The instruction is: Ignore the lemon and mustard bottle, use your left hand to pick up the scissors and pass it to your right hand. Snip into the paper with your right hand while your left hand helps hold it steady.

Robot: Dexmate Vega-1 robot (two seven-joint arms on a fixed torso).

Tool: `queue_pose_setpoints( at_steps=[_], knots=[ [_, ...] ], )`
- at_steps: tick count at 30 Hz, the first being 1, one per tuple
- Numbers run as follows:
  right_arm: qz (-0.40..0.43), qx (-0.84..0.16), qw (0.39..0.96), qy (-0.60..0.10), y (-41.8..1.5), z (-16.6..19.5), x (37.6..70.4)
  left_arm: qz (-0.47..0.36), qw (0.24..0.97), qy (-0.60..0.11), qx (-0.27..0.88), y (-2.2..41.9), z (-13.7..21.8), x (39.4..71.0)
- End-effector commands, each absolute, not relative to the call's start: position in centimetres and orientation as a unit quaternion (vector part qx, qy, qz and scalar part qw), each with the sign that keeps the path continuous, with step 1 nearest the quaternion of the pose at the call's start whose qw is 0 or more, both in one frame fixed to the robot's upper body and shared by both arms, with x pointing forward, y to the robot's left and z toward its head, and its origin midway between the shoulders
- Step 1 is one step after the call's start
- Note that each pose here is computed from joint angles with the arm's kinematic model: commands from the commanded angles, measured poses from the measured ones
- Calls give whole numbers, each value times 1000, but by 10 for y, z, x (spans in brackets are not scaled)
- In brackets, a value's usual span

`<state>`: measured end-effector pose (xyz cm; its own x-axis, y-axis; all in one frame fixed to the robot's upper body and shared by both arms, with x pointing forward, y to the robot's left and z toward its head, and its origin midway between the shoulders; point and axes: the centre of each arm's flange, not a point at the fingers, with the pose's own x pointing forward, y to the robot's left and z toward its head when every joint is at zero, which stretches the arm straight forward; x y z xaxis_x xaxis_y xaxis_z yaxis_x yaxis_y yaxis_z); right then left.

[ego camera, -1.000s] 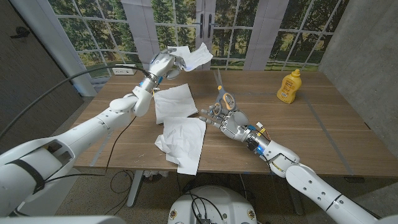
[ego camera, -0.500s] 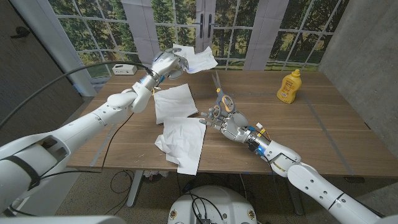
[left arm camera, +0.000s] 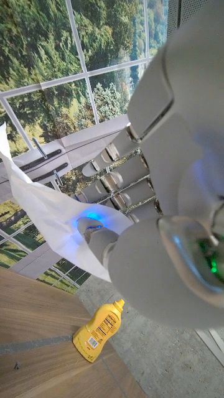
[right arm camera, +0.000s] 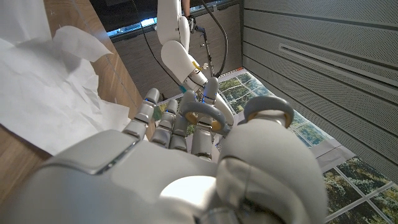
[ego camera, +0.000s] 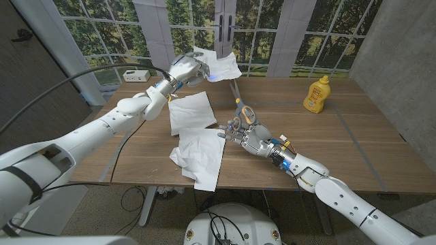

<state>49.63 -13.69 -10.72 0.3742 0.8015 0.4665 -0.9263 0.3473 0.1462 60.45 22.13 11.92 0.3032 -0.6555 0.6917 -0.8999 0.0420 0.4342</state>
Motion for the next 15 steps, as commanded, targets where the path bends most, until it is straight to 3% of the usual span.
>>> queue_pose_setpoints(
  at_steps=[1, 15],
  knots=[
    [552, 195, 799, -141, -135, -108, 502, 128, 425, -575, 688, 215, 119, 606],
    [547, 190, 803, -138, -140, -110, 508, 114, 404, -582, 697, 204, 128, 609]
  ],
)
